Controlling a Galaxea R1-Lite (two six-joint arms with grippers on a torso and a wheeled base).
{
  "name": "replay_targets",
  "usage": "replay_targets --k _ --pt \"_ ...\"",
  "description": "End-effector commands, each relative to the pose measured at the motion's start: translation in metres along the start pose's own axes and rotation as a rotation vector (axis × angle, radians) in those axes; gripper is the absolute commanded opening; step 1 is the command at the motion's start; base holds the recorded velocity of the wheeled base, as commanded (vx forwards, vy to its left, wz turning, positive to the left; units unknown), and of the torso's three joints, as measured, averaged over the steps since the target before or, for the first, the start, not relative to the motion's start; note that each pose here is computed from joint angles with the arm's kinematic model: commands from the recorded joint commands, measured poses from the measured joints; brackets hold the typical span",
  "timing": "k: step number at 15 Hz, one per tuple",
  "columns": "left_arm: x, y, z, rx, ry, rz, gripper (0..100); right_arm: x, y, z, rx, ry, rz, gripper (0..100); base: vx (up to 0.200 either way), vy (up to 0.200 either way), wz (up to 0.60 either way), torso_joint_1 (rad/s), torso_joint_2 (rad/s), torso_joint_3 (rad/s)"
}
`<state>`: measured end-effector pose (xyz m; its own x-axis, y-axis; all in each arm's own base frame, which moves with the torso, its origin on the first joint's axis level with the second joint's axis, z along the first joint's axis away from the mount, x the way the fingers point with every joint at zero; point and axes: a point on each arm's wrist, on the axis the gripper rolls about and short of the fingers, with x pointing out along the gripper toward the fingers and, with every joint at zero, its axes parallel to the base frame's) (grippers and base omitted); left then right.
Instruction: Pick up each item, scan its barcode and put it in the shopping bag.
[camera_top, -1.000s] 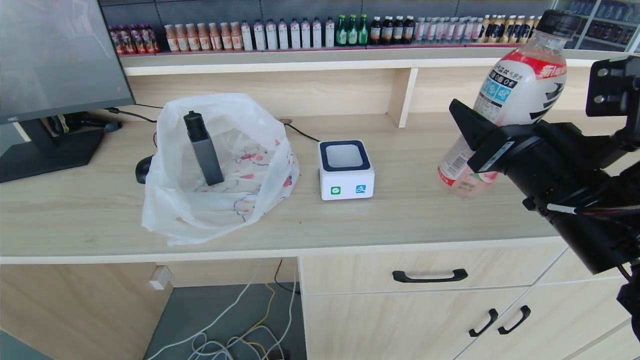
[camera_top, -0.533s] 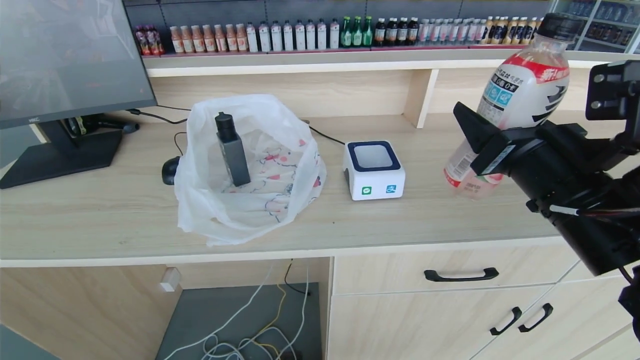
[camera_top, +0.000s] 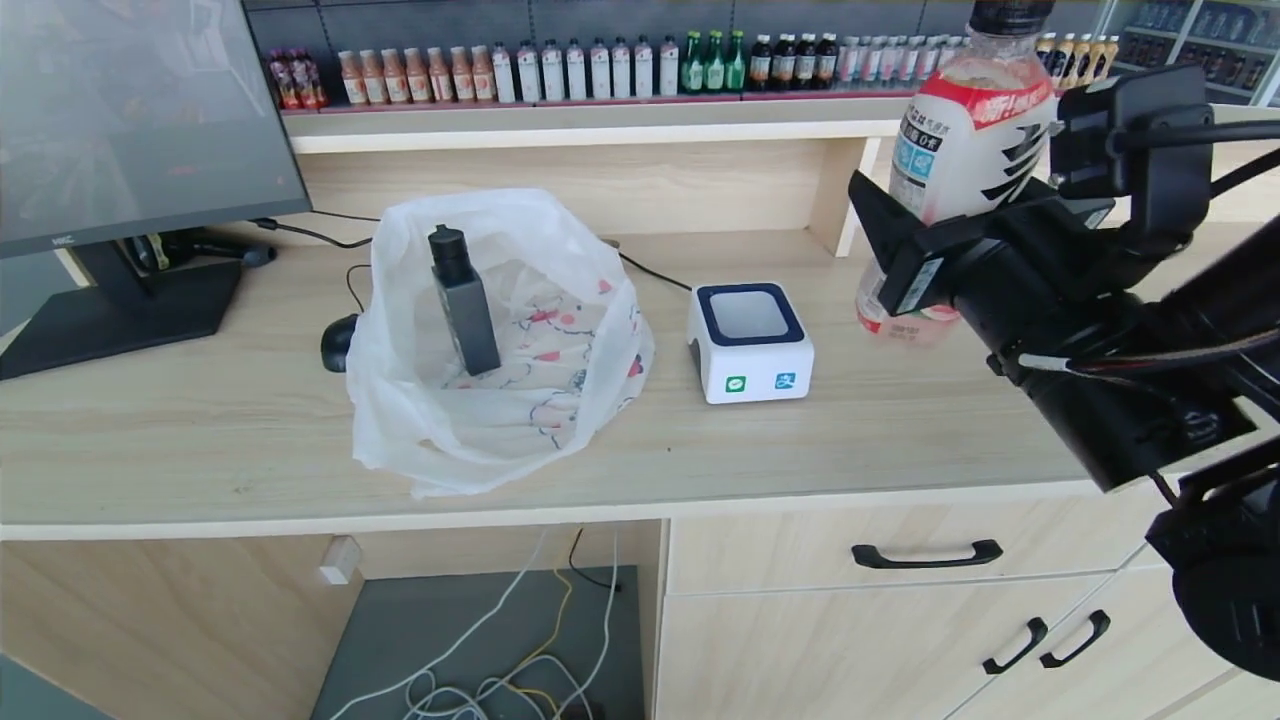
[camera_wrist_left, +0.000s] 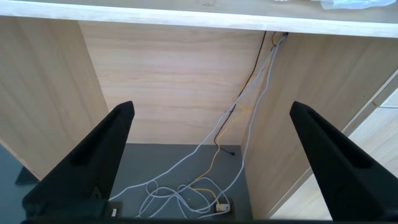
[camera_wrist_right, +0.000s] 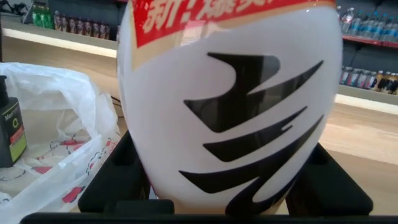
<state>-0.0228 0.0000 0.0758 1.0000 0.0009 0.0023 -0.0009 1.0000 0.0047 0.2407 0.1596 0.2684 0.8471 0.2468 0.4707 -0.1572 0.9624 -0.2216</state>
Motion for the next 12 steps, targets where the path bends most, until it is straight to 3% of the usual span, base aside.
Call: replay_targets --k 1,7,10,12 --pt "0.0 0.0 0.0 0.0 -0.001 0.001 100 0.019 0.019 -0.002 -0.064 0.004 0.034 0 0.0 0.0 0.0 0.0 0.0 0.0" --pt "0.0 0.0 0.0 0.0 -0.001 0.001 100 0.024 0.028 0.001 -0.286 -0.012 0.064 0 0.0 0.0 0.0 0.0 0.0 0.0" --pt "0.0 0.0 0.0 0.0 -0.001 0.001 100 0.026 0.028 0.004 -0.328 -0.022 0.061 0 0.0 0.0 0.0 0.0 0.0 0.0" --pt "0.0 0.0 0.0 0.0 -0.001 0.001 100 0.028 0.028 0.009 -0.407 -0.049 0.132 0 0.0 0.0 0.0 0.0 0.0 0.0"
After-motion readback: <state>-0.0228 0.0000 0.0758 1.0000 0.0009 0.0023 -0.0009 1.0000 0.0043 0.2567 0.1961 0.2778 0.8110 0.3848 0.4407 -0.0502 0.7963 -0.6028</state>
